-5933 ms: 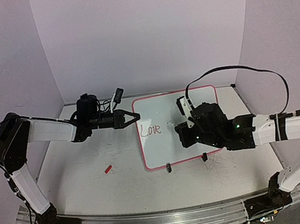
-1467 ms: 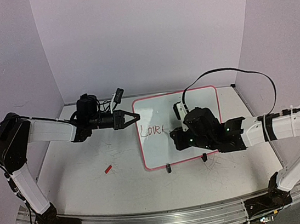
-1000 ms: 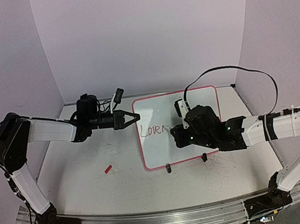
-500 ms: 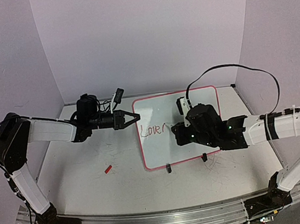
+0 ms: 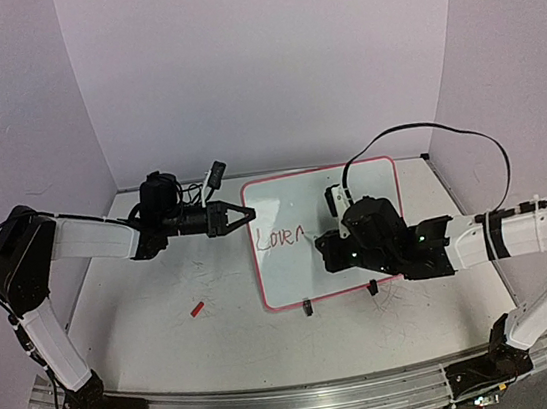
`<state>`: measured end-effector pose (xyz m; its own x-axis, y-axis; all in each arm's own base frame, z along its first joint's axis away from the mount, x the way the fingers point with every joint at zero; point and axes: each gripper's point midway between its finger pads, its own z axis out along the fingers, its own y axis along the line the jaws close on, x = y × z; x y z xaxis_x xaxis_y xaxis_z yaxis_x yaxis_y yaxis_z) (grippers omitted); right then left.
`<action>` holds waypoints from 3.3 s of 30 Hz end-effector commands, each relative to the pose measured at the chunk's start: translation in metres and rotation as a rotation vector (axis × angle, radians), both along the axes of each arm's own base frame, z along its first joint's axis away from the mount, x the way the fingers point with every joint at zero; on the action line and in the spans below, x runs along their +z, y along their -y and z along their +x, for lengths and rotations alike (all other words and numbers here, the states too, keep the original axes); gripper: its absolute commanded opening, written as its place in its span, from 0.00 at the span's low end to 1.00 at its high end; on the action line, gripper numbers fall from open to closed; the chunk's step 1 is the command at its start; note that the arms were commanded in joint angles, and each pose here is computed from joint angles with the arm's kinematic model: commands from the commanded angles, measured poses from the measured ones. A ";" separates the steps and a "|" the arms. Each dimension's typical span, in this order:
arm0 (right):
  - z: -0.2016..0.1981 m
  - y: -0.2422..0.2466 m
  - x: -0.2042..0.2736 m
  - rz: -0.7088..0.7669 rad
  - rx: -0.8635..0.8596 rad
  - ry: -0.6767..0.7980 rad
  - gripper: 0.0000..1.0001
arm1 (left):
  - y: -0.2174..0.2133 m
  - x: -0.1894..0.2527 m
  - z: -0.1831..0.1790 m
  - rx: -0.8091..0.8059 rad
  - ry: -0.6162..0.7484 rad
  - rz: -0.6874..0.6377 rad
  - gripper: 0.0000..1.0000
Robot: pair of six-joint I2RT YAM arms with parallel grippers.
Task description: Write a sentence on the whiteboard
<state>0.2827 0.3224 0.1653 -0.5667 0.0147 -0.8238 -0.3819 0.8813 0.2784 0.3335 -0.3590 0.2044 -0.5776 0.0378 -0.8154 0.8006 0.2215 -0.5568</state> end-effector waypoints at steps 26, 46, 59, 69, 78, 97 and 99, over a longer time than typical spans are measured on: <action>0.021 0.008 0.022 -0.020 -0.072 0.070 0.00 | -0.002 -0.009 0.009 0.036 0.031 0.024 0.00; -0.001 0.011 -0.005 -0.023 -0.044 -0.016 0.00 | -0.002 -0.011 0.009 0.038 0.031 0.027 0.00; -0.004 0.016 -0.002 -0.020 -0.063 -0.008 0.00 | -0.003 -0.009 0.008 0.039 0.030 0.026 0.00; -0.006 0.015 0.030 0.061 -0.034 0.046 0.00 | -0.004 -0.007 0.008 0.041 0.031 0.022 0.00; 0.006 0.020 0.021 0.048 -0.072 0.037 0.00 | -0.002 -0.005 0.008 0.036 0.033 0.019 0.00; 0.015 0.007 0.018 0.015 -0.039 0.047 0.00 | -0.004 -0.003 0.006 0.035 0.038 0.016 0.00; 0.014 0.006 0.016 0.013 -0.034 0.042 0.00 | -0.004 -0.003 0.006 0.035 0.039 0.016 0.00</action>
